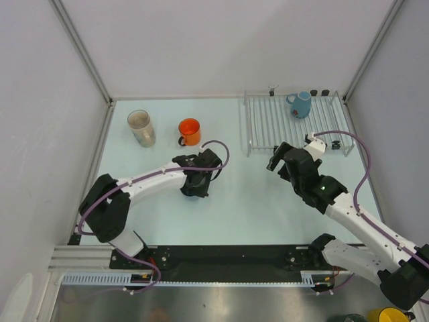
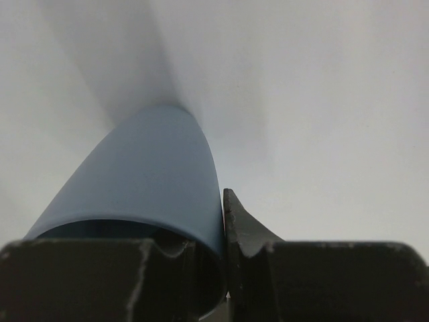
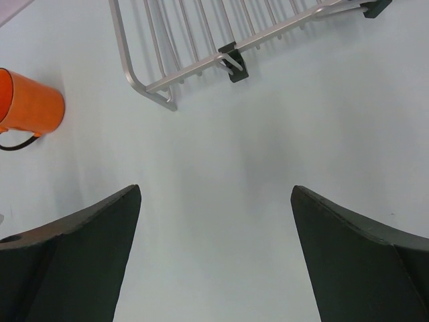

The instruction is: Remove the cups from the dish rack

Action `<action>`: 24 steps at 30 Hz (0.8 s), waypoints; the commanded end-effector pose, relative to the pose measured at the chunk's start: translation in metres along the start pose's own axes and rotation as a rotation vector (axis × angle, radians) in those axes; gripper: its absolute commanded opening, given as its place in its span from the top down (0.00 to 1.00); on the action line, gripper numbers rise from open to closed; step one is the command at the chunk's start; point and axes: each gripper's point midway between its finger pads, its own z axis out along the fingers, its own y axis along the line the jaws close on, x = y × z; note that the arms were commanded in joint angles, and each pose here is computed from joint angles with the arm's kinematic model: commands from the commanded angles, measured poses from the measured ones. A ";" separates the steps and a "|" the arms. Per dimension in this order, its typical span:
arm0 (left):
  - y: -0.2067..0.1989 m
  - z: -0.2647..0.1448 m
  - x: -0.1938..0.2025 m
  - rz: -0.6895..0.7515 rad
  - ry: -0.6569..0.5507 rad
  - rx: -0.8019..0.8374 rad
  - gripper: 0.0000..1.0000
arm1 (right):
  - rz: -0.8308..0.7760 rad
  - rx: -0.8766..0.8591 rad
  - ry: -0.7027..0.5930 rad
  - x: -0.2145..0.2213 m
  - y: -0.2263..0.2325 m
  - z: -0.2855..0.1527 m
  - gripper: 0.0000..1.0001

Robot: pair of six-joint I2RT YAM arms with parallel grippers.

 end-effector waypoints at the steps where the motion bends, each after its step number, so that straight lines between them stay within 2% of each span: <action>1: -0.016 -0.004 0.001 0.025 0.055 0.073 1.00 | -0.008 0.013 -0.010 -0.002 -0.001 0.003 0.00; 8: -0.028 0.005 -0.001 0.040 0.102 0.100 0.98 | -0.017 0.013 0.010 0.007 0.000 0.010 0.00; 10: -0.029 0.002 -0.006 0.035 0.088 0.102 0.89 | -0.022 0.012 0.008 0.006 0.001 0.011 0.00; 11: -0.029 -0.001 -0.009 0.032 0.074 0.104 0.81 | -0.025 0.014 0.008 0.006 0.001 0.011 0.00; 14: -0.027 -0.012 -0.023 0.021 0.019 0.092 0.70 | -0.031 0.008 0.006 0.005 0.002 0.013 0.01; 19: -0.021 -0.032 -0.044 0.017 -0.050 0.066 0.59 | -0.027 -0.002 0.012 0.005 0.006 0.015 0.00; 24: -0.015 -0.061 -0.067 -0.004 -0.156 0.053 0.43 | -0.024 -0.015 0.006 -0.001 0.013 0.015 0.00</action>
